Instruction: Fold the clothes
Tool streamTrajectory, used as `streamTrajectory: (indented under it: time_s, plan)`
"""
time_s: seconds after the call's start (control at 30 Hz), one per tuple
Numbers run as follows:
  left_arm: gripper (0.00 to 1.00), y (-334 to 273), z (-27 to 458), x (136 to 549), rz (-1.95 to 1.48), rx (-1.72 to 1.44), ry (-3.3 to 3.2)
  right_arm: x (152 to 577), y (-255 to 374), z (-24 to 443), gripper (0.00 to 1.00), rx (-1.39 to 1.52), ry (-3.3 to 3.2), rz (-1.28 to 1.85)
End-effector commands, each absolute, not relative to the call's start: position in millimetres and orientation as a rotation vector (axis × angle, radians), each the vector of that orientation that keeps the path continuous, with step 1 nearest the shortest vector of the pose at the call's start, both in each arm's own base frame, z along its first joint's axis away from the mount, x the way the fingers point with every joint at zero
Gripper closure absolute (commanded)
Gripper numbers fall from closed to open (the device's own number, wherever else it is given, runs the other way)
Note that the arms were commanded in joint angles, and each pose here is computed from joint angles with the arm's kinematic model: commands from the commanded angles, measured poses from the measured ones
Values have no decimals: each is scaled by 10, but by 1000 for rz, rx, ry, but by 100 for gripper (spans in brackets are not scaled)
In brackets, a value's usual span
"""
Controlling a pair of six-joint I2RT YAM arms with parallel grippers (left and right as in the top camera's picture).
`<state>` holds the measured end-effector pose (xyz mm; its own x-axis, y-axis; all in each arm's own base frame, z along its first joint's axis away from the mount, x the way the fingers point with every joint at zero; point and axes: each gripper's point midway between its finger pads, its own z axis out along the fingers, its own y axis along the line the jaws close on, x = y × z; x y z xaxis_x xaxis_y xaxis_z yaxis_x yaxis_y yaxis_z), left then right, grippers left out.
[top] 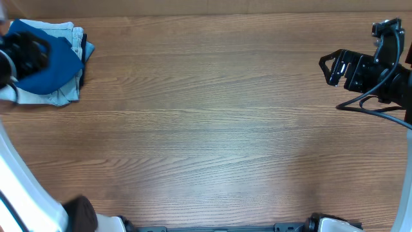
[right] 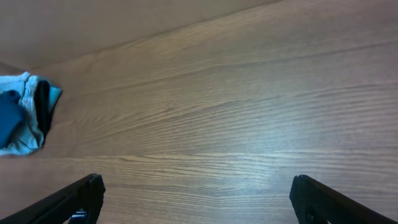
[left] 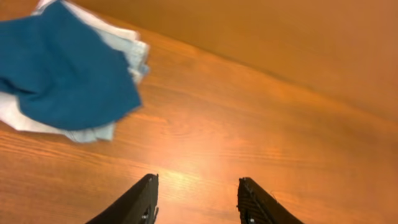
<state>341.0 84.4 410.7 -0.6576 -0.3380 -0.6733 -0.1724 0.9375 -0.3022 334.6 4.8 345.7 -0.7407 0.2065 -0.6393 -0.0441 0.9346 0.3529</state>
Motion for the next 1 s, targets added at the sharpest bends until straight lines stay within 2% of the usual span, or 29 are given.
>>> streamTrajectory:
  time_s: [0.0, 0.17, 0.23, 0.27, 0.33, 0.97]
  plan:
    - [59, 542, 4101, 3148, -81, -163, 2383, 3340, 149, 3601, 0, -42, 2311, 467]
    - [60, -60, 4157, 2796, -54, 37, 2415, 3329, 288, 3625, 0, -128, 2296, 499]
    - [55, -243, 4156, 2720, -60, 84, 2413, 3332, 318, 3630, 0, -151, 2292, 497]
    - [46, -338, 4151, 2688, -52, 131, 2412, 3338, 325, 3636, 0, -157, 2288, 496]
    - [0, -430, 4138, 2666, -34, 167, 2412, 3351, 323, 3649, 0, -159, 2280, 493]
    - [0, -692, 3752, 3002, -61, 198, 2554, 3298, 330, 3599, 0, -149, 2310, 505]
